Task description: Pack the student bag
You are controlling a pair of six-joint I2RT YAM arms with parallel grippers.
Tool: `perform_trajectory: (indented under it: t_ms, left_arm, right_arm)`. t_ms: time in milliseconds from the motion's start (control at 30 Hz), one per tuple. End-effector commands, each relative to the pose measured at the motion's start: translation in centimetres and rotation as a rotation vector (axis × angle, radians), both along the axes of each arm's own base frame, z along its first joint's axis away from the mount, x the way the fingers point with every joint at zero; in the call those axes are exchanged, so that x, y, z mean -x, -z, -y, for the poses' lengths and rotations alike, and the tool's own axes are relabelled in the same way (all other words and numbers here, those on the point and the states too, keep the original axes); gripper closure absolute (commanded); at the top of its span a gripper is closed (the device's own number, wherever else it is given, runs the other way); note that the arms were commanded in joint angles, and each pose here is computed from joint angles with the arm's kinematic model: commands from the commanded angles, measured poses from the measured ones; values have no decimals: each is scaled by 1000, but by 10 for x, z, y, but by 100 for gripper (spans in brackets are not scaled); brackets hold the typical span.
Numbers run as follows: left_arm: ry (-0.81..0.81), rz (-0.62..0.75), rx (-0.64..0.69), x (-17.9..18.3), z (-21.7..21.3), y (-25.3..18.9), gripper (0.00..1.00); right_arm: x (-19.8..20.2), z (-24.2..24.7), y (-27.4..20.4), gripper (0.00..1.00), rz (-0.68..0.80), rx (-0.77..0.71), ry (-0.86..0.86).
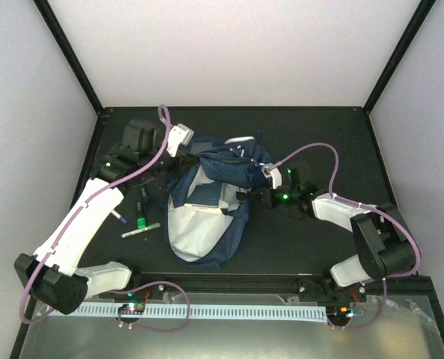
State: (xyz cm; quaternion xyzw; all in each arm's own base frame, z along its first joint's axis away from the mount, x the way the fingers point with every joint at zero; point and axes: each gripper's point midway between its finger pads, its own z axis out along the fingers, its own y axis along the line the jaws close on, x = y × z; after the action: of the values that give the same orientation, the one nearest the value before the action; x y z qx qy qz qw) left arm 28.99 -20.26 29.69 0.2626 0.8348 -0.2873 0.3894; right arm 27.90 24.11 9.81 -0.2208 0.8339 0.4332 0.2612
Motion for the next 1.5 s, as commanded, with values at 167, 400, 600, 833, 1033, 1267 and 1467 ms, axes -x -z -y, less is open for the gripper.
perform_trajectory:
  t_ms: [167,400,600,833,1033,1267,1467]
  left_arm:
    - [-38,41,9,-14,-5,-13,98]
    - [-30,24,2,-15,-4,-7,98]
    - [-3,-2,22,-13,2,-3,98]
    - [64,-77,49,0,11,6,98]
    - [132,-124,79,17,16,14,89]
    - [231,-146,118,40,23,6,47]
    - [224,22,164,39,20,-35,24]
  right_arm:
    - [-3,5,-28,96,97,9,59]
    - [2,36,-32,98,130,190,163]
    - [18,27,-34,98,120,244,128]
    - [43,12,-37,98,96,250,93]
    - [49,24,-11,98,-4,316,138]
    - [23,16,7,98,30,328,177]
    - [-24,41,2,98,162,485,368]
